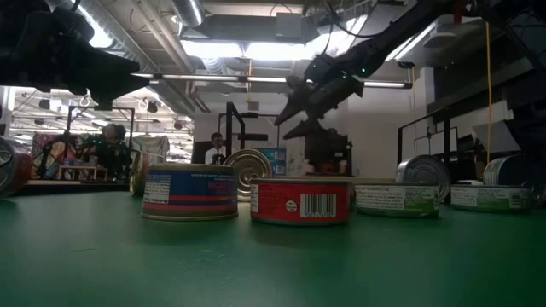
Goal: Stack canned seafood by type on shelf
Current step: Stack the yellow blue tuna can on top of the yellow blue tuna cans on the shelf
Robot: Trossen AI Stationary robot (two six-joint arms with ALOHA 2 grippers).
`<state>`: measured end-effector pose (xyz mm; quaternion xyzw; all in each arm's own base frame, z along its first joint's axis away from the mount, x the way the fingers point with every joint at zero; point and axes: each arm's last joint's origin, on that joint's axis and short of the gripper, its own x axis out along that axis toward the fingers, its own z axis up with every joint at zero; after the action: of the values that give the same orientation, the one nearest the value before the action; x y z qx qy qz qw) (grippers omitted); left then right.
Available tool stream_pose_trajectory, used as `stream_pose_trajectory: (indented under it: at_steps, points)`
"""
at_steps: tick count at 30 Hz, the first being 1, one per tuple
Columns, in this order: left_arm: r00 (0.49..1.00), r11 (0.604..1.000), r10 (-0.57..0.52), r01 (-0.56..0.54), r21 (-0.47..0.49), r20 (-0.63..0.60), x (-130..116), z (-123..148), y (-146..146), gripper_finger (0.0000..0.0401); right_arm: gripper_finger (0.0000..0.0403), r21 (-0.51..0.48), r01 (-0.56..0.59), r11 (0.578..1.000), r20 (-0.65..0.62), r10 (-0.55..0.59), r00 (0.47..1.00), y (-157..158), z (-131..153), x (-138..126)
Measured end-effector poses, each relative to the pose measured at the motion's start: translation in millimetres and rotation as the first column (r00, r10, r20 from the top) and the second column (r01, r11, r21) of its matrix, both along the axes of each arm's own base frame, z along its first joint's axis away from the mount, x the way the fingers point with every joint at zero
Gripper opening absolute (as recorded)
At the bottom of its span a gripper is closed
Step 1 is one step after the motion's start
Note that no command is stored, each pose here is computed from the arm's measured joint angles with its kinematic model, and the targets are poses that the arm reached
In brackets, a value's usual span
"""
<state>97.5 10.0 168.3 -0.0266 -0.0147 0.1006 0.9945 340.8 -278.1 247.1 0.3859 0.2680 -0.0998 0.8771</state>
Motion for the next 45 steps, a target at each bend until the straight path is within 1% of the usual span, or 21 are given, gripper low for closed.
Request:
stream_pose_trajectory:
  at_steps: [4,8,12,14,16,19,22,24,26,28,30,32,35,37,39,42,45]
  points:
    - [1.000,1.000,0.000,0.000,0.000,0.001,0,0,0,0.0239,0.0221,0.013,-0.061,0.998,-0.030,0.062,0.998,0,20,-3]
    - [1.000,1.000,0.000,0.000,0.000,0.000,0,0,0,0.0239,0.0221,-0.013,-0.142,0.990,-0.113,0.140,0.984,6,40,-9]
    - [1.000,1.000,0.000,0.000,0.000,0.000,0,0,0,0.0239,0.0221,-0.004,-0.233,0.973,-0.233,0.225,0.946,23,59,-14]
    - [1.000,1.000,0.000,0.000,0.000,0.001,0,0,0,0.0239,0.0221,0.014,-0.277,0.961,-0.314,0.268,0.911,36,66,-17]
    - [1.000,1.000,0.000,0.000,0.000,0.001,0,0,0,0.0239,0.0221,0.034,-0.326,0.945,-0.406,0.311,0.859,52,73,-19]
    - [1.000,1.000,0.000,0.000,0.000,0.001,0,0,0,0.0239,0.0221,0.082,-0.407,0.910,-0.534,0.384,0.753,81,77,-18]
    - [1.000,1.000,0.000,0.000,0.000,0.000,0,0,0,0.0239,0.0221,0.115,-0.493,0.863,-0.614,0.452,0.648,114,81,-15]
    - [1.000,1.000,0.000,0.000,0.000,0.000,0,0,0,0.0239,0.0221,0.075,-0.555,0.829,-0.618,0.475,0.626,135,87,-9]
    - [1.000,1.000,0.000,0.000,0.000,0.001,0,0,0,0.0239,0.0221,0.064,-0.612,0.788,-0.619,0.512,0.595,158,93,-8]
    - [1.000,1.000,0.000,0.000,0.000,0.000,0,0,0,0.0239,0.0221,0.033,-0.659,0.752,-0.611,0.537,0.582,179,102,-7]
    - [1.000,1.000,0.000,0.000,0.000,0.001,0,0,0,0.0239,0.0221,-0.008,-0.692,0.721,-0.630,0.534,0.564,199,110,-9]
    - [1.000,1.000,0.000,0.000,0.000,0.001,0,0,0,0.0239,0.0221,-0.072,-0.720,0.690,-0.668,0.502,0.549,216,118,-12]
    - [1.000,1.000,0.000,0.000,0.000,0.000,0,0,0,0.0239,0.0221,-0.173,-0.726,0.665,-0.726,0.412,0.550,238,129,-19]
    - [1.000,1.000,0.000,0.000,0.000,0.000,0,0,0,0.0239,0.0221,-0.224,-0.724,0.653,-0.742,0.367,0.561,249,135,-24]
    - [1.000,1.000,0.000,0.000,0.000,0.000,0,0,0,0.0239,0.0221,-0.248,-0.722,0.646,-0.753,0.340,0.564,258,138,-30]
    - [1.000,1.000,0.000,0.000,0.000,0.000,0,0,0,0.0239,0.0221,-0.243,-0.712,0.659,-0.779,0.305,0.548,265,131,-43]
    - [1.000,1.000,-0.001,0.001,0.000,0.000,0,0,0,0.0239,0.0221,-0.217,-0.711,0.669,-0.829,0.257,0.496,266,114,-58]
